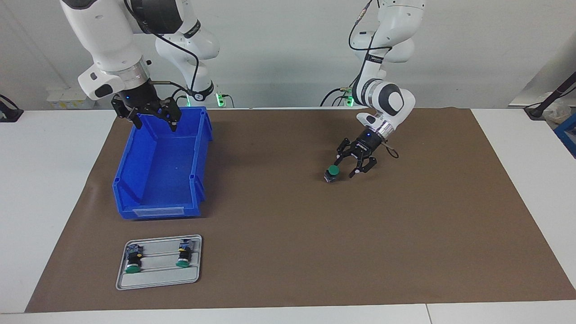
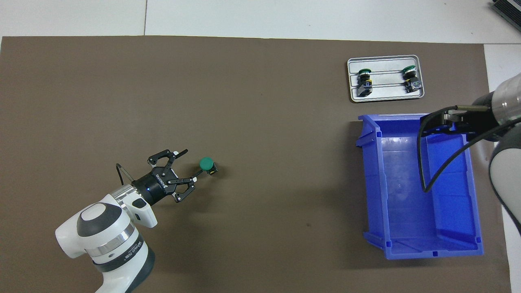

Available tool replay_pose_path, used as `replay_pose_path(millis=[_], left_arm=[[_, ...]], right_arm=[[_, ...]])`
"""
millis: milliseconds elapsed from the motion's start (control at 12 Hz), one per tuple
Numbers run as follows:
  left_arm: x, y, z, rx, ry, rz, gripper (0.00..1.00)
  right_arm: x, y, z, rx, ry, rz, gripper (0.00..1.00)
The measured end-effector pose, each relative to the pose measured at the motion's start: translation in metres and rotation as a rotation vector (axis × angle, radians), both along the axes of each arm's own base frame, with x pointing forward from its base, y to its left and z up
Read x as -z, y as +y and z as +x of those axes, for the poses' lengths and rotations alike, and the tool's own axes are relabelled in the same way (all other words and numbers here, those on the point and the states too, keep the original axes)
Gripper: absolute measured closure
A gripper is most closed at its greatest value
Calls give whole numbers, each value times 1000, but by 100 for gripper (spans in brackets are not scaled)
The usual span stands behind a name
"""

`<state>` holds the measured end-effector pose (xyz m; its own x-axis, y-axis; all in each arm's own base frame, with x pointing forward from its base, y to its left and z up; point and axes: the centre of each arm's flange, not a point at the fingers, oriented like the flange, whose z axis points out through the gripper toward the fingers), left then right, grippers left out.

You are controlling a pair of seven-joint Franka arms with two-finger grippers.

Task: Place and press button with both arms
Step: 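Open the left gripper and withdraw it from the button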

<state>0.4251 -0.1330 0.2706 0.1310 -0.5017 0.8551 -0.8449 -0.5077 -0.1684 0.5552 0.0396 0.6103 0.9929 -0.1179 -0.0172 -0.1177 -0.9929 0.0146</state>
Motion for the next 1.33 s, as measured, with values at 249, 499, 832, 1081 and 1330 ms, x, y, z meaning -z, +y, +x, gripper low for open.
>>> replay_pose_path(millis=[249, 499, 832, 1081, 1330], left_arm=[[-1, 10, 3, -6, 0, 29, 30], [-15, 20, 13, 8, -21, 59, 30], [-49, 77, 55, 35, 6, 66, 30], [-99, 122, 91, 115, 135, -12, 30], [-177, 159, 135, 157, 323, 21, 30]], right_arm=[[0, 0, 0, 0, 0, 0, 0], [0, 0, 0, 0, 0, 0, 0], [0, 0, 0, 0, 0, 0, 0], [0, 0, 0, 0, 0, 0, 0], [0, 0, 0, 0, 0, 0, 0]])
